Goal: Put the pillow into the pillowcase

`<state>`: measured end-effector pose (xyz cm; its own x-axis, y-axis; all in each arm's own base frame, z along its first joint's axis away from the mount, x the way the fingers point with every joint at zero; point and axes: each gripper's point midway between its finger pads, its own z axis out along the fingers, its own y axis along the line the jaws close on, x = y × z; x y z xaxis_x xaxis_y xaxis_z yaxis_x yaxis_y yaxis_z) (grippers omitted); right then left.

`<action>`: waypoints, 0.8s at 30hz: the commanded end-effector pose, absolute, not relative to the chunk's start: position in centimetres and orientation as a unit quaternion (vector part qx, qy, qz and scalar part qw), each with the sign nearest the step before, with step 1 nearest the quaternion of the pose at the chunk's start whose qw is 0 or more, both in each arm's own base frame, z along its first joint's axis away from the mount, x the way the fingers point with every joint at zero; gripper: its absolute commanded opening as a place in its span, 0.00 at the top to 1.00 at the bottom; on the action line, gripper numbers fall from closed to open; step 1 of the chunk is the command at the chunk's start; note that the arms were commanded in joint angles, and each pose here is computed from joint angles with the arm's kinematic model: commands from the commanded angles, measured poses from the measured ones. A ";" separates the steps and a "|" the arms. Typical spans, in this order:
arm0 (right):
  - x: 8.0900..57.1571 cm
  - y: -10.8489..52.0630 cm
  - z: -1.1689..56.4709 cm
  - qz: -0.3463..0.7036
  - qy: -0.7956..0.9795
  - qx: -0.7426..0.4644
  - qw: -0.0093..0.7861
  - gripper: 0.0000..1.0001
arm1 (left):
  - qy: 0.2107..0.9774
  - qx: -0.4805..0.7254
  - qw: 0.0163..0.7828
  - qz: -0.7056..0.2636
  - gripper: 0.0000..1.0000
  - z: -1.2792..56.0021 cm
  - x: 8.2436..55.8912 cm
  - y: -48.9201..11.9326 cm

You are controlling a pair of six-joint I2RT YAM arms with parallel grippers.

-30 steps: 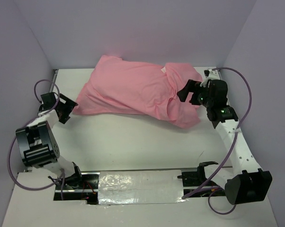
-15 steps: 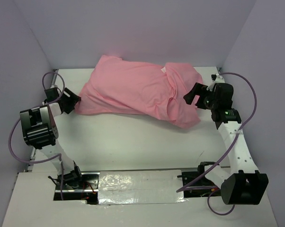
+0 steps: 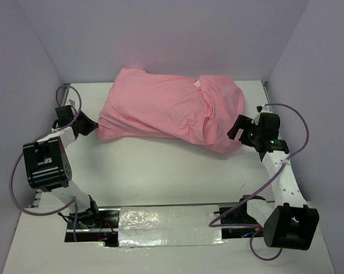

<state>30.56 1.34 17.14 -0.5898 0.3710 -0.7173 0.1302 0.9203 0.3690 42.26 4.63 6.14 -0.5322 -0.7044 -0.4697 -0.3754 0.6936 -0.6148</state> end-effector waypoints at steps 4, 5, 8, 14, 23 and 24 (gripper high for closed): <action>28.1 1.2 10.2 0.143 0.890 0.241 0.361 0.00 | 0.831 -0.299 0.428 -0.192 1.00 12.8 42.0 5.9; 28.2 1.5 10.4 0.157 0.879 0.253 0.372 0.00 | 0.829 -0.302 0.432 -0.189 1.00 13.1 42.0 6.1; 28.6 2.6 9.9 0.193 0.868 0.235 0.393 0.00 | 0.827 -0.298 0.439 -0.187 1.00 14.6 41.9 6.1; 27.7 2.6 9.2 0.122 0.902 0.122 0.395 0.00 | 0.804 -0.284 0.479 -0.210 1.00 20.2 43.5 5.8; 31.6 4.0 11.8 -0.128 0.898 -0.055 0.417 0.00 | 0.774 -0.262 0.535 -0.216 1.00 27.3 43.9 5.6; 31.7 3.4 11.6 -0.146 0.901 -0.052 0.406 0.00 | 0.774 -0.261 0.534 -0.216 1.00 27.4 43.9 5.6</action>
